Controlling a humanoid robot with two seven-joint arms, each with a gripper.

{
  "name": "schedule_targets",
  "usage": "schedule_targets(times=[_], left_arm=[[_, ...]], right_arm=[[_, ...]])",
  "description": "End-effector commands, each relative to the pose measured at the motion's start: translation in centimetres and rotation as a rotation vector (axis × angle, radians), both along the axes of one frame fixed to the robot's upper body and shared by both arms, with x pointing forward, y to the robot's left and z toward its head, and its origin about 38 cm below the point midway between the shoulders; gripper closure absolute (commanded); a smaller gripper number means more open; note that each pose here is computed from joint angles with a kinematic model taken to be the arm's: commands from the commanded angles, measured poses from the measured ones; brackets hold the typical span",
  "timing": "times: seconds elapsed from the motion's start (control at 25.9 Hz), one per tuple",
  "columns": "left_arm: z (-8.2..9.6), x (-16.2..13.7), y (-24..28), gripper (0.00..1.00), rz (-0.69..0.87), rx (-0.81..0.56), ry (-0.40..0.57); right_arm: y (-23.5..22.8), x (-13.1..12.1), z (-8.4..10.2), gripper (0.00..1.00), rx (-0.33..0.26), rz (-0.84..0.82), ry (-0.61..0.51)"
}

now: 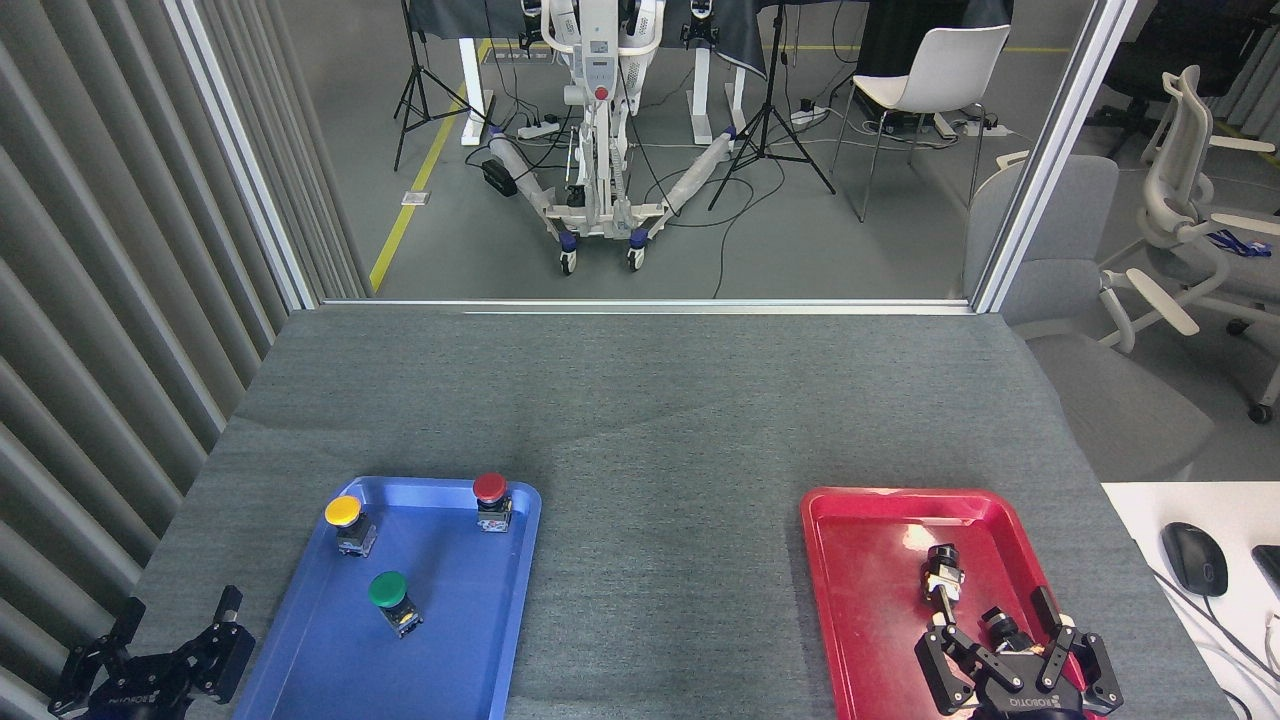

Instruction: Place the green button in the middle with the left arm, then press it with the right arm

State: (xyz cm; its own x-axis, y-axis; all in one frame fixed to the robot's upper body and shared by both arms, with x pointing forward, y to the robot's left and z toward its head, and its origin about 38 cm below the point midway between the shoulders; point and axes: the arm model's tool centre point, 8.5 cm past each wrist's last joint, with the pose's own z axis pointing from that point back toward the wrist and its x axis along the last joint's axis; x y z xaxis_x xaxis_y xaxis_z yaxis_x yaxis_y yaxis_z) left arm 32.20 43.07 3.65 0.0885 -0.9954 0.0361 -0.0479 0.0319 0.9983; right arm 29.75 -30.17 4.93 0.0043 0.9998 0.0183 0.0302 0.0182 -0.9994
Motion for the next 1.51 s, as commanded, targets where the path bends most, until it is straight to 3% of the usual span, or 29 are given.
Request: schedule_targets(times=[0.0,0.23,1.27,1.39,1.47], left_arm=[[-0.1,0.0,-0.1,0.0,0.005,-0.003,0.0],[-0.3,-0.1,0.6,0.0,0.083,0.006,0.001],[-0.3,-0.2,0.2,0.01,0.04,0.007,0.001],[-0.3,-0.3,0.2,0.01,0.039,0.005,0.004],[-0.4,-0.3,0.0,0.01,0.038,0.004,0.005]], right_arm=[[0.0,0.0,0.0,0.0,0.001,0.0,0.0],[0.0,0.1,0.1,0.0,0.001,0.0,-0.003],[0.1,0.2,0.1,0.0,0.001,0.005,-0.004],[1.2,1.2,0.8,0.0,0.021,0.029,-0.03],[2.3,1.4,0.6,0.0,0.074,0.052,-0.034]])
